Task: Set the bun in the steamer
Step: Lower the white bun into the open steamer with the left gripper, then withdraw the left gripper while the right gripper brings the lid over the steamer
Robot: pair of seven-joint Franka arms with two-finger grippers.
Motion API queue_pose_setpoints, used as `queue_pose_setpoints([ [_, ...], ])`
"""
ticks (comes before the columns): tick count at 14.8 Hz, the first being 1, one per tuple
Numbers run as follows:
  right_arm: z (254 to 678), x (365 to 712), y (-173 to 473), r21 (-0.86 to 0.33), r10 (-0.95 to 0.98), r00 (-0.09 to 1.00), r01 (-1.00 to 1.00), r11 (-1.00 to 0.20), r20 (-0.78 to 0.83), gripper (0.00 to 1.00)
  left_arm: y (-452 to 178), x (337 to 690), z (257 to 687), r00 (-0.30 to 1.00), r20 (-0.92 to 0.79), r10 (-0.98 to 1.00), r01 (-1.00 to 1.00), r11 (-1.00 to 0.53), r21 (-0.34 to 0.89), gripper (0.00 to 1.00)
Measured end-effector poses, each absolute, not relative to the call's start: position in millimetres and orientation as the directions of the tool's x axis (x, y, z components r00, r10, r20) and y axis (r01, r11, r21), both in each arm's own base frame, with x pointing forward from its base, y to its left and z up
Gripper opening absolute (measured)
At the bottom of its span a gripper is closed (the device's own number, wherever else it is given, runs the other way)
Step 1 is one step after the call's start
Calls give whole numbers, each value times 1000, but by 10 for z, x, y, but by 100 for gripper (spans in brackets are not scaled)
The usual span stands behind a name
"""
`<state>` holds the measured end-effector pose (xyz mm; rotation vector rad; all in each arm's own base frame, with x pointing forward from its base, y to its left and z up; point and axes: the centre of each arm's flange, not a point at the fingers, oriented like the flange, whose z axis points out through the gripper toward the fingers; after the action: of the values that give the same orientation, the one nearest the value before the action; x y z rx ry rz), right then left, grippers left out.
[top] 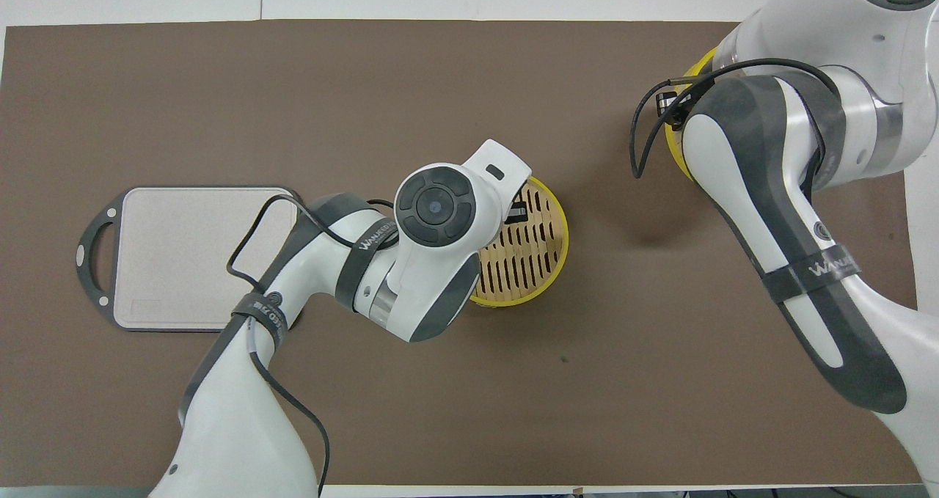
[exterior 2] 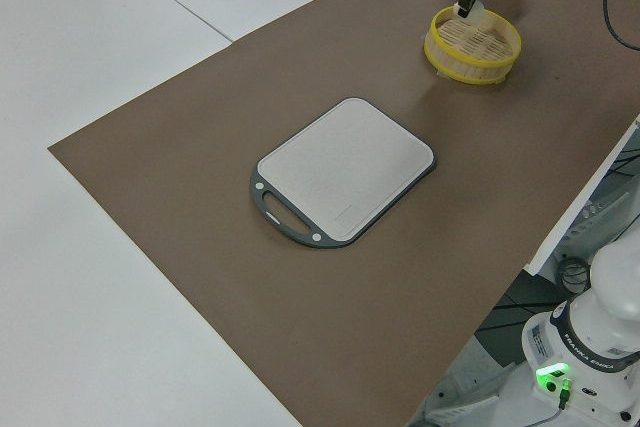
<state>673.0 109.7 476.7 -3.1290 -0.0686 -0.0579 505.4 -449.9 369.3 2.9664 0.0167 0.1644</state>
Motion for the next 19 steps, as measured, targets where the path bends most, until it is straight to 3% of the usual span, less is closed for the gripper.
queue_pose_setpoints([
  [5,4739,6719,1123,-12,47,998,48,-999,31,10,-4547,5089,3306,993,114,21,3,-988,157,31],
  [8,4721,6714,1123,-12,47,999,48,-999,27,10,-4569,5072,3278,993,111,45,27,-987,161,58],
  [11,4707,6708,1133,-12,49,999,49,-999,24,10,-4594,5030,3257,993,100,58,42,-987,156,59],
  [13,4705,6700,1181,-14,42,999,42,-999,24,10,-4557,5038,3297,994,87,63,50,-988,145,75],
  [15,4700,6695,1288,-18,33,999,33,-999,40,10,-4398,5109,3547,994,66,84,75,-989,131,96],
  [16,4687,6689,1357,-20,29,998,30,-999,48,10,-4258,5161,3768,993,54,103,95,-987,129,100],
  [19,4642,6608,1719,-32,-13,998,-11,-999,63,10,-3673,5274,4573,985,20,170,166,-977,136,100],
])
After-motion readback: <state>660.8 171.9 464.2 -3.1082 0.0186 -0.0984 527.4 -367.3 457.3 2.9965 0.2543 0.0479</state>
